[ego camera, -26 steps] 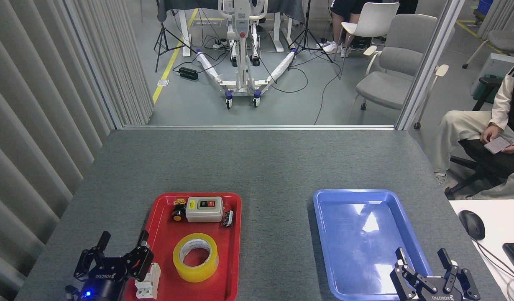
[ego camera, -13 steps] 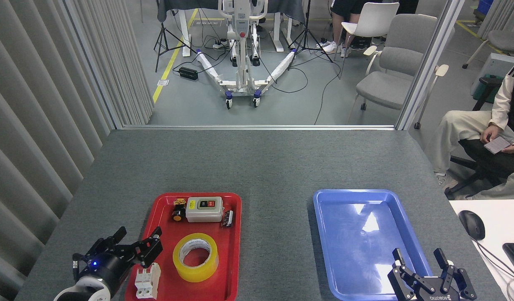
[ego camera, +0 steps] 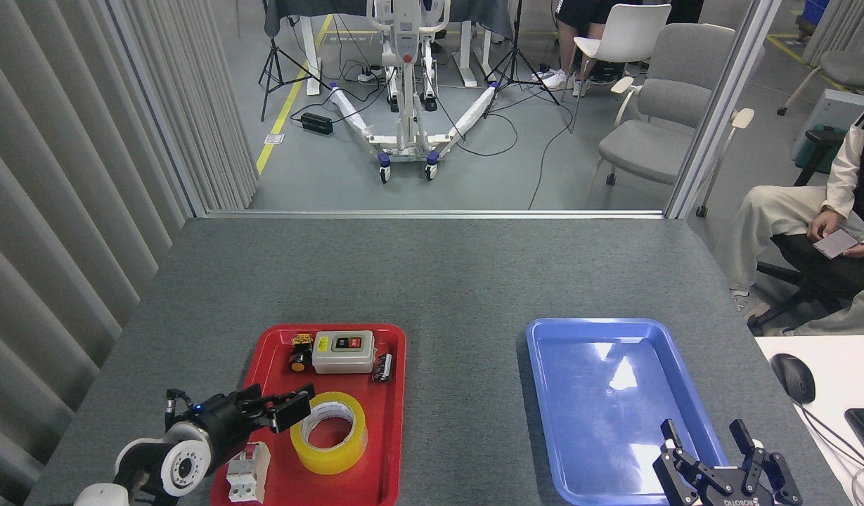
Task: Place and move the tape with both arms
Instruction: 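Reach the left gripper to the yellow tape roll and grasp it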
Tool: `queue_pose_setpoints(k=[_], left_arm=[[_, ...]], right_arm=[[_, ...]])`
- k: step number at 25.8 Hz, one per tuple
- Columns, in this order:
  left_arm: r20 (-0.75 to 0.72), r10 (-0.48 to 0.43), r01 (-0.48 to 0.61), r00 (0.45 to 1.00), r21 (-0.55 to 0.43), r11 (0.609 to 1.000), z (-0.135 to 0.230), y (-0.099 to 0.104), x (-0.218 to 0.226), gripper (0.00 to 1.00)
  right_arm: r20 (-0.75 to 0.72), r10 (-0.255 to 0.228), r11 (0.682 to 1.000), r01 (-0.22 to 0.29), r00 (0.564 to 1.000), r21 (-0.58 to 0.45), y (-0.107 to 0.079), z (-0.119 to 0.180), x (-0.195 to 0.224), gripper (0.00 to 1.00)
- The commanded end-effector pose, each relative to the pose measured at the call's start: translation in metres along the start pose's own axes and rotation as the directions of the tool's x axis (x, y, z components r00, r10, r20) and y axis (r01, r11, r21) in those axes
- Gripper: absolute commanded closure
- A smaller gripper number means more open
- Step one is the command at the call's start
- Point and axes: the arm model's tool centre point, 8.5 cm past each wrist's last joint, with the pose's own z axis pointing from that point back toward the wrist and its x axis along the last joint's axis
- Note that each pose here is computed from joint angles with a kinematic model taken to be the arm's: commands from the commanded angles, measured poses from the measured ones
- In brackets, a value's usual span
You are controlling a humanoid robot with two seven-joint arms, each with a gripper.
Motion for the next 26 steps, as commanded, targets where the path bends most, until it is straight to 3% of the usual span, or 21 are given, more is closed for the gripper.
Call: queue_pose_setpoints(k=[1, 7, 21, 26], left_arm=[[0.001, -0.066, 0.066, 0.998, -0.047, 0.997, -0.011, 0.003, 0.009, 0.03], [-0.108, -0.210, 0.201, 0.972, -0.091, 0.975, -0.021, -0.007, 0.003, 0.04], [-0.113, -0.194, 0.168, 0.974, -0.209, 0.963, -0.042, -0.035, -0.018, 0.07], [-0.112, -0.195, 0.163, 0.974, -0.245, 0.956, -0.050, -0.043, -0.023, 0.19]], right_arm=[[-0.003, 0.000, 1.000, 0.000, 1.000, 0.007, 0.002, 0.001, -0.001, 0.00], [-0.003, -0.001, 1.000, 0.001, 1.000, 0.012, 0.003, 0.001, -0.001, 0.00], [-0.004, -0.003, 1.000, 0.003, 1.000, 0.019, 0.004, 0.002, 0.000, 0.00], [-0.004, -0.010, 1.000, 0.010, 1.000, 0.023, 0.005, 0.001, 0.002, 0.00]])
